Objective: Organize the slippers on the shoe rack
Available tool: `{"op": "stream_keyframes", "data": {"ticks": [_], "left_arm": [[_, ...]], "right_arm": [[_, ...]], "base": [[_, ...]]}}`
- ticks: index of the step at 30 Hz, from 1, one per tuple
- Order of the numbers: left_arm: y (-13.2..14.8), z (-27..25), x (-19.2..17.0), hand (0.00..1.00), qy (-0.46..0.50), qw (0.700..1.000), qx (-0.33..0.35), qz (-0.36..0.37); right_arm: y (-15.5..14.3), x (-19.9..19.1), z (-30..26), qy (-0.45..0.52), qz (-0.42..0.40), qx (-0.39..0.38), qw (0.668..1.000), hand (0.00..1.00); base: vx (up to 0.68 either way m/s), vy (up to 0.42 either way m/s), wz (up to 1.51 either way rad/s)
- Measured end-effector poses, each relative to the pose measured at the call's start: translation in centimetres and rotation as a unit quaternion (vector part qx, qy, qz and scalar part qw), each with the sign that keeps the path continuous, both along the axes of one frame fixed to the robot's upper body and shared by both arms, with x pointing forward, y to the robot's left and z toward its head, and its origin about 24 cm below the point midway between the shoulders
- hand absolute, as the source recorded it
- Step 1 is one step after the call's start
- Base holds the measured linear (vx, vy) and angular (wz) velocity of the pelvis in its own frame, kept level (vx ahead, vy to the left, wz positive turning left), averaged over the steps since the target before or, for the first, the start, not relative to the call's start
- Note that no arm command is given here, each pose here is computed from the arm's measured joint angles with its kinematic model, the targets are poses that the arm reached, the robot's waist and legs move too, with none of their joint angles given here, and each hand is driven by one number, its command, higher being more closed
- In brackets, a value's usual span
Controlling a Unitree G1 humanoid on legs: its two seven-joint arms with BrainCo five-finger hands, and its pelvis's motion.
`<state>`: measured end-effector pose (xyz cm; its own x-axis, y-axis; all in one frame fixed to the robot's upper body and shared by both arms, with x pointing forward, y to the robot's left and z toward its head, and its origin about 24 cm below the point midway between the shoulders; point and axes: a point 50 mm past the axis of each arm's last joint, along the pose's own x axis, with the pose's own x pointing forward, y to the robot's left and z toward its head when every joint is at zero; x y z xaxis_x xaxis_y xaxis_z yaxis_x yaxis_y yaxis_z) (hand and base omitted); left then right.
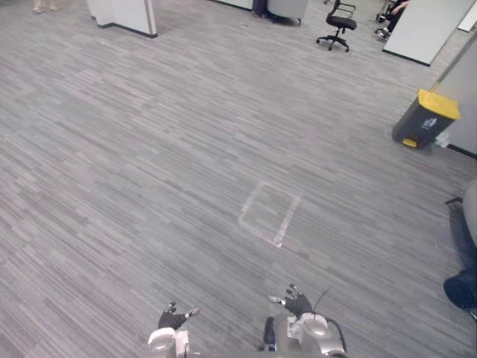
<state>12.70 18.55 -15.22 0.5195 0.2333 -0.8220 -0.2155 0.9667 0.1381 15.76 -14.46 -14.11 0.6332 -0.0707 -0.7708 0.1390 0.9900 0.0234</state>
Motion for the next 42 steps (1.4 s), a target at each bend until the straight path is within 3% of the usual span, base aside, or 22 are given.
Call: {"op": "stream_keyframes", "data": {"ticks": [7,12,17,22,33,37,42], "left_arm": [[-1.2,0.0,0.4,0.0,-0.012,0.999,-0.032,0.033],[1.1,1.6,3.2,0.0,-0.066,0.997,-0.008,0.024],[-1.8,0.9,1.8,0.0,-0.056,0.998,-0.038,0.018],[-0.8,0.5,1.1,0.0,-0.037,0.999,-0.027,0.022],[0.1,-0.2,-0.1,0.0,0.004,1.0,-0.021,0.016],[-2.0,-0.4,0.1,0.0,0.006,0.999,-0.048,0.003],[-2.0,0.1,0.2,0.0,-0.027,0.997,-0.058,0.038]], "right_arm": [[-1.4,-0.1,0.1,0.0,-0.014,-0.012,1.0,0.0],[-0.5,-0.8,-0.2,0.017,-0.003,-0.003,1.0,0.0],[-0.9,-1.3,-0.5,0.03,-0.028,-0.006,0.999,0.0],[0.2,-2.6,-1.1,0.052,-0.021,0.005,0.998,0.0],[0.0,-1.2,-0.6,0.029,0.013,-0.012,0.999,0.0],[-2.0,-0.4,-0.2,0.015,-0.003,-0.034,0.999,0.0],[-1.8,-1.3,-0.5,0.026,0.007,-0.036,0.999,0.0]], "base": [[0.54,-0.207,0.01],[0.54,-0.019,-0.93],[0.48,0.285,-0.96],[0.47,0.359,-1.02],[0.29,0.122,-0.81],[0.28,-0.098,-0.5],[0.24,-0.087,-0.65]]}}
